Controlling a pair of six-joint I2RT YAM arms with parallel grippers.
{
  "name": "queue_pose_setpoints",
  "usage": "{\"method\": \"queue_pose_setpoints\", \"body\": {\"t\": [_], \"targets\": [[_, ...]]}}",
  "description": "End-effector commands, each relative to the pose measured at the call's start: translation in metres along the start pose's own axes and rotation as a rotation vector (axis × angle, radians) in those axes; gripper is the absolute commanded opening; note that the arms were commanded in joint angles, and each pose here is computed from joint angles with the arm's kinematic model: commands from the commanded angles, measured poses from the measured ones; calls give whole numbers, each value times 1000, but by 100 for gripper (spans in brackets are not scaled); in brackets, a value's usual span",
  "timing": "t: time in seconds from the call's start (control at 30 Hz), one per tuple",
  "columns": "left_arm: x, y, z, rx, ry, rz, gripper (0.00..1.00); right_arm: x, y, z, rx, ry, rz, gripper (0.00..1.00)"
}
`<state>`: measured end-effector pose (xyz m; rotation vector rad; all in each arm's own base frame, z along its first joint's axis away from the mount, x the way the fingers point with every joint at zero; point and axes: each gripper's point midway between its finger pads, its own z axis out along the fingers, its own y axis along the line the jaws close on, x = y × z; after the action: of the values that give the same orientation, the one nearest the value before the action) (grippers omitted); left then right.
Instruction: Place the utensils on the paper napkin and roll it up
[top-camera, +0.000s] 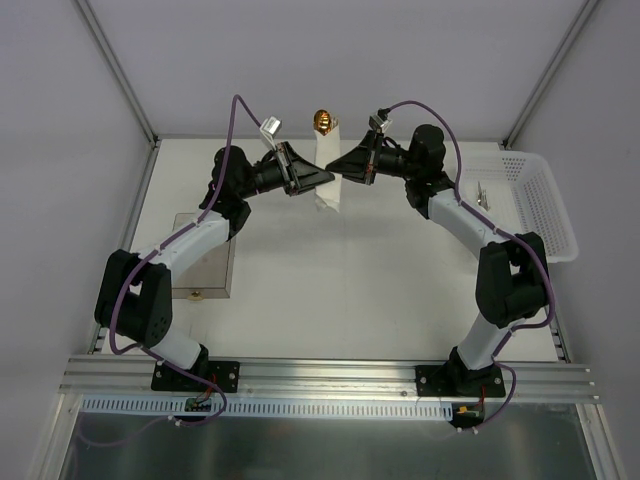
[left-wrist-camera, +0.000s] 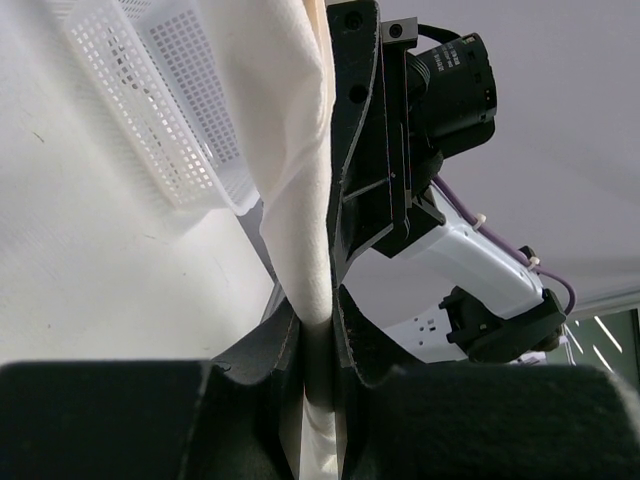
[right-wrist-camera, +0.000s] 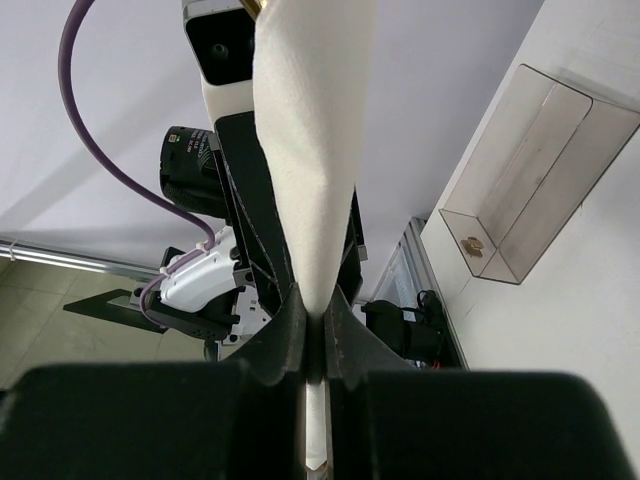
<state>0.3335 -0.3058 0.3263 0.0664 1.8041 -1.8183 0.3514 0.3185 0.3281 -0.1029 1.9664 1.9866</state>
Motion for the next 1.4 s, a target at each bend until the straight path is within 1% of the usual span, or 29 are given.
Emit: {"method": "queue_pose_setpoints", "body": {"t": [0.0,0.03,0.07,0.13,0.17,0.23,0.27,0.33,0.37,0.4,0.47,0.5,0.53,0.57,0.6,0.63,0.67,0.7,0.73,0.77,0.8,0.87,0.9,0.97,1.0,1.1,1.2,1.23,1.37], "targets": [[2,-30,2,89,22,110,9,-5,11,-1,-26,12,-53,0],[2,-30,1,84,25,120,13,-7,11,-3,-25,6,-57,0],[2,-31,1,81,26,128,22,-9,12,-5,-25,2,-63,0],[1,-27,0,54,32,130,34,-15,12,-12,-23,-10,-79,0],[0,-25,-1,42,34,130,44,-18,13,-15,-22,-14,-85,0],[-2,-18,-3,7,35,127,50,-23,14,-24,-21,-22,-106,0],[-9,-15,-6,-19,12,126,55,-23,14,-27,-19,-20,-111,0],[-15,-6,-11,-58,-1,118,59,-26,14,-36,-14,-24,-145,0],[-18,-5,-14,-64,-5,123,64,-26,12,-39,-5,-23,-144,0],[-25,-4,-17,-77,-16,128,71,-26,13,-46,-3,-19,-159,0],[-27,8,-21,-126,0,135,76,-26,8,-53,22,-10,-183,0],[-28,10,-23,-140,12,143,82,-27,7,-61,28,1,-194,0],[-32,7,-22,-143,26,198,92,-27,8,-66,29,11,-214,0],[-27,20,-21,-184,66,159,95,-27,4,-74,41,23,-224,0],[-24,20,-21,-175,105,157,98,-30,2,-89,45,29,-226,0],[-27,15,-18,-162,123,176,99,-29,-3,-97,60,39,-188,0],[-25,25,-14,-166,150,150,99,-33,-3,-107,65,46,-237,0],[-23,27,-13,-159,171,139,99,-42,-7,-126,88,24,-242,0],[-22,26,-12,-142,190,144,99,-39,-9,-135,91,42,-242,0],[-21,31,-11,-145,198,140,99,-36,-18,-152,128,31,-133,0],[-22,32,-10,-146,198,146,99,-50,-17,-177,144,-13,-218,0],[-23,38,-9,-155,199,153,99,-60,-21,-205,154,-70,-157,0],[-24,39,-8,-155,199,159,99,-73,-25,-234,175,-143,-128,0],[-25,44,-6,-159,205,158,99,-86,-27,-263,196,-216,-99,0],[-25,46,-5,-158,207,158,99,-96,-30,-289,222,-286,-80,0],[-27,51,-3,-162,210,159,99,-114,-28,-328,287,-410,-56,0],[-30,57,1,-165,211,159,99,-117,-27,-338,352,-468,-51,0],[-32,55,2,-161,212,159,99,-116,-26,-338,405,-494,-61,0],[-35,62,6,-163,216,148,99,-94,-24,-327,556,-423,-148,0]]}}
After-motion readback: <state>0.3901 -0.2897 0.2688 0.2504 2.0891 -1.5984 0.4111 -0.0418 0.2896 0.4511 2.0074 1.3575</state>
